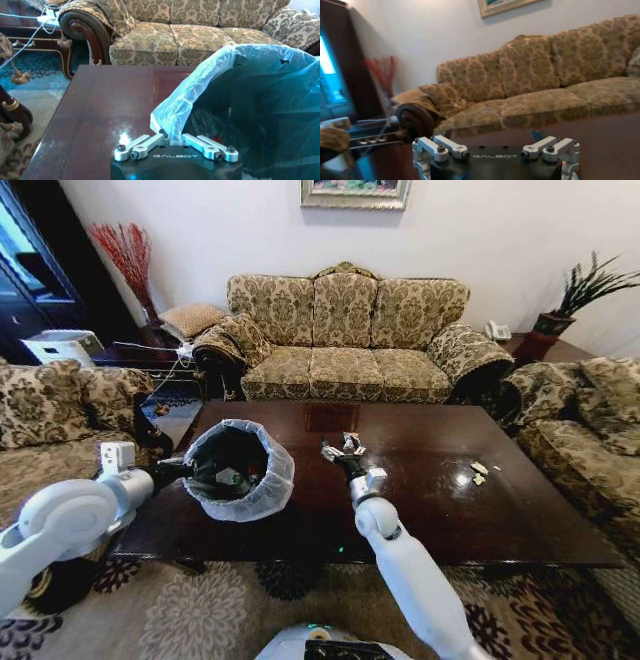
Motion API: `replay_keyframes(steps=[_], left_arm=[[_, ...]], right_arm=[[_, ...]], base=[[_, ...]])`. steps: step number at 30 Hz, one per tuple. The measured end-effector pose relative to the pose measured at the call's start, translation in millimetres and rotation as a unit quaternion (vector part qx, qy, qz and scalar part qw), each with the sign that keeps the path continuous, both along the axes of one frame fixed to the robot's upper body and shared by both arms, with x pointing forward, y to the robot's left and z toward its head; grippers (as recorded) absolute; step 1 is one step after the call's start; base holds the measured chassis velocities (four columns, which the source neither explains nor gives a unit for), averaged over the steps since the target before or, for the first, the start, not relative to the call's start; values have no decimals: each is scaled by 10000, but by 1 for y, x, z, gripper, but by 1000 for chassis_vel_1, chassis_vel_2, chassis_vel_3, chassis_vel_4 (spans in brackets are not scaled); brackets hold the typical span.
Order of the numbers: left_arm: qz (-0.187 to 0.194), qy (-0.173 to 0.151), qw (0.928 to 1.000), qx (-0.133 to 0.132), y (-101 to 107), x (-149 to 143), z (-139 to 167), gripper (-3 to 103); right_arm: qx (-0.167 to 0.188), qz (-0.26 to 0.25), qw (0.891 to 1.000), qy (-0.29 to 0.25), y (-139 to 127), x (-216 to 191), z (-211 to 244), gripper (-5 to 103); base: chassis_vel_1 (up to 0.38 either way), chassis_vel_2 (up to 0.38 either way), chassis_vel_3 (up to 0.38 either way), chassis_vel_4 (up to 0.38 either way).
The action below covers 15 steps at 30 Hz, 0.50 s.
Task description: Move to the front of the table and place the trash on the table into the trash bin.
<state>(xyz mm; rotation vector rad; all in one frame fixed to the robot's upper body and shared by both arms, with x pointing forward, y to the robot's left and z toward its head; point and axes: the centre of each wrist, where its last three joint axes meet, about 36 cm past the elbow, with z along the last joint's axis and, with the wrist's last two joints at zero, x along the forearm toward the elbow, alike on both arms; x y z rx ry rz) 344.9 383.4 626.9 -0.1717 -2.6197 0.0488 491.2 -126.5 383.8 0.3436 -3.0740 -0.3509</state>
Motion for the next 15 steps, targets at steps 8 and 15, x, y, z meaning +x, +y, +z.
replay_keyframes(steps=[8,15], left_arm=[[10,-13,10000,8,2,0,-1,0],[23,17,10000,4,3,-2,-6,0]], right_arm=[[-299,-467,9975,433,6,32,-34,100],[-685,-996,9900,731,-1,75,-57,100]], base=[[-99,113,110,-107],[-101,67,79,-75]])
